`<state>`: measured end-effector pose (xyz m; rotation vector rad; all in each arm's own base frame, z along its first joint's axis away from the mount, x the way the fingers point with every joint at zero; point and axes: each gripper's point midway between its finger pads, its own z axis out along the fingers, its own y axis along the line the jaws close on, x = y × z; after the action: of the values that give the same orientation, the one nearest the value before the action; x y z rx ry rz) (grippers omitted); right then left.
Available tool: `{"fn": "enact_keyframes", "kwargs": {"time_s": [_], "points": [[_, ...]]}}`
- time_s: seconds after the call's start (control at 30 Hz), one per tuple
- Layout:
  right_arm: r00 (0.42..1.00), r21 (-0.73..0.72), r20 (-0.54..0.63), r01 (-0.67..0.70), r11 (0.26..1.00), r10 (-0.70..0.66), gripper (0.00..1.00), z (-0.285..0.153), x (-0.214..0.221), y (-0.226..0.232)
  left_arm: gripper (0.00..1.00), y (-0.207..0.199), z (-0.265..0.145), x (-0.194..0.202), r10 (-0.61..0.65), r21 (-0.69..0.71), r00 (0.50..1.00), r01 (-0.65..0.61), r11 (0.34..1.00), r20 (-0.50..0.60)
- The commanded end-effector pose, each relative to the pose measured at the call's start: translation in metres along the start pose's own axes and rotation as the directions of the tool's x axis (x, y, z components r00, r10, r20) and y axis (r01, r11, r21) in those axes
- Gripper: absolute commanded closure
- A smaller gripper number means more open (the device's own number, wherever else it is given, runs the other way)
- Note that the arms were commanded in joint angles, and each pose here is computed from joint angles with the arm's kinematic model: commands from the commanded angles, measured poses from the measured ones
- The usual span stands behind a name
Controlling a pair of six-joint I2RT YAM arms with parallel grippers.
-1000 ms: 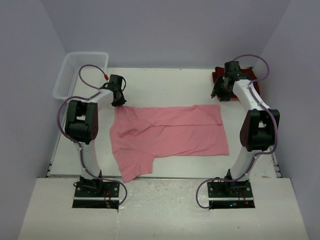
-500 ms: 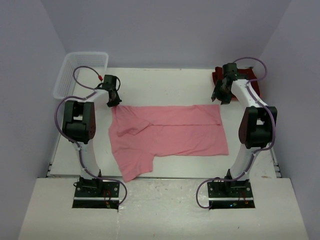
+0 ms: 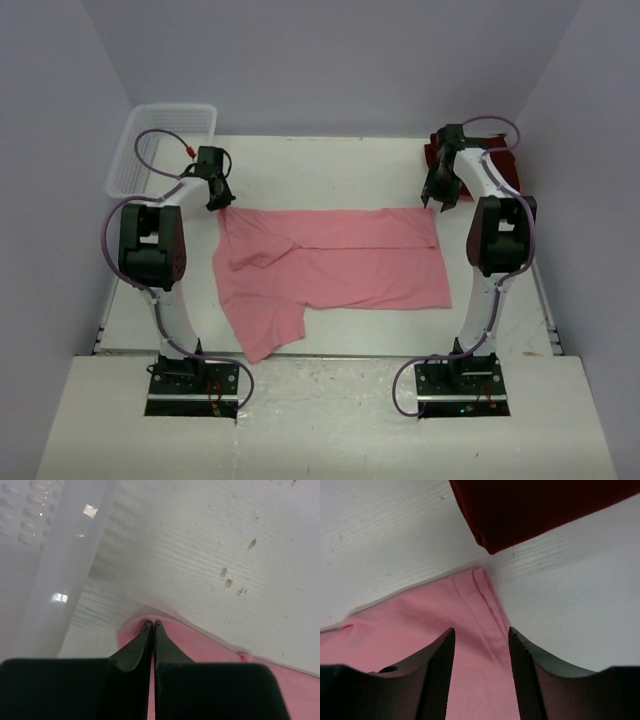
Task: Fold and stack the t-shirts
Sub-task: Fold the flattened tshirt in 1/3 of the way
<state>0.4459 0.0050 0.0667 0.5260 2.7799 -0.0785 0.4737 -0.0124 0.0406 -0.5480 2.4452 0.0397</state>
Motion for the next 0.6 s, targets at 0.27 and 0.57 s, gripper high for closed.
{"fn": "enact_keyframes", "kwargs": {"time_s": [0.27, 0.57], "points": [[0.998, -0.019, -0.043, 0.047, 0.999, -0.047, 0.53, 0.017, -0.012, 0.013, 1.00, -0.006, -0.009, -0.015, 0.010, 0.061, 1.000, -0.012, 0.998, 0.029], [0.995, 0.020, -0.080, 0.066, 0.998, -0.064, 0.59, 0.038, -0.008, 0.006, 1.00, -0.009, -0.007, -0.017, 0.008, 0.075, 1.000, -0.010, 0.997, 0.029]]}}
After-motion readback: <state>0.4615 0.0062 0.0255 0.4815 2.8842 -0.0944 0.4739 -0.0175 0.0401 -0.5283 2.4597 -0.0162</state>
